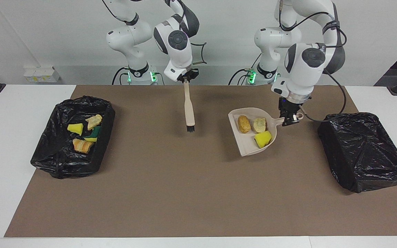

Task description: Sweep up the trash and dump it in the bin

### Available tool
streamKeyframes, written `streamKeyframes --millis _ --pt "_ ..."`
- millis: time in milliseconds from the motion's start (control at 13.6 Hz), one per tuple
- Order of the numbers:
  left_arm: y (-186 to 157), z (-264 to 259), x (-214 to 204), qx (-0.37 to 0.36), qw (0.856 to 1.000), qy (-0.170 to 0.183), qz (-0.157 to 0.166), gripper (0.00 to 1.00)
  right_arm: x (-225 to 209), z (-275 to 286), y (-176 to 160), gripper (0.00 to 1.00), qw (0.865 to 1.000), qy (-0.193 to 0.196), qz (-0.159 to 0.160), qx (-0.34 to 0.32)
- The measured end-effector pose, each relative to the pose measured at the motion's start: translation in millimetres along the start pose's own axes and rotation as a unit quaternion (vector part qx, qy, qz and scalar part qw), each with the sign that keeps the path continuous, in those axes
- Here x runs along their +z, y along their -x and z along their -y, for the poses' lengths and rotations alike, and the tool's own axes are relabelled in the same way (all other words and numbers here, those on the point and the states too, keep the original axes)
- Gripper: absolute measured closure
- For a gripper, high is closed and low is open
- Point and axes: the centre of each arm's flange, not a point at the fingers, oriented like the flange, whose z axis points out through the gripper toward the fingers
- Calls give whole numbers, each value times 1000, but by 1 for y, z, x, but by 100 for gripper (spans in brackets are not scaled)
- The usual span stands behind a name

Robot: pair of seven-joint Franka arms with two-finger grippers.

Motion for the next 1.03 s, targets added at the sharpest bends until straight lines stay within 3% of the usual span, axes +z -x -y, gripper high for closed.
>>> streamKeyframes --millis 221,369,664,1032 --pt "95 26 -25 -29 999 -17 -41 67 39 34 -7 72 999 -18 -5 31" --pt "155 40 -42 -33 998 -32 -51 67 66 56 -4 72 999 -12 -4 30" --pt "255 73 -72 -20 999 -33 -28 67 80 84 20 72 1000 1 -1 -5" --pt "344 112 -77 9 999 -37 23 67 80 83 21 72 1000 3 2 -5"
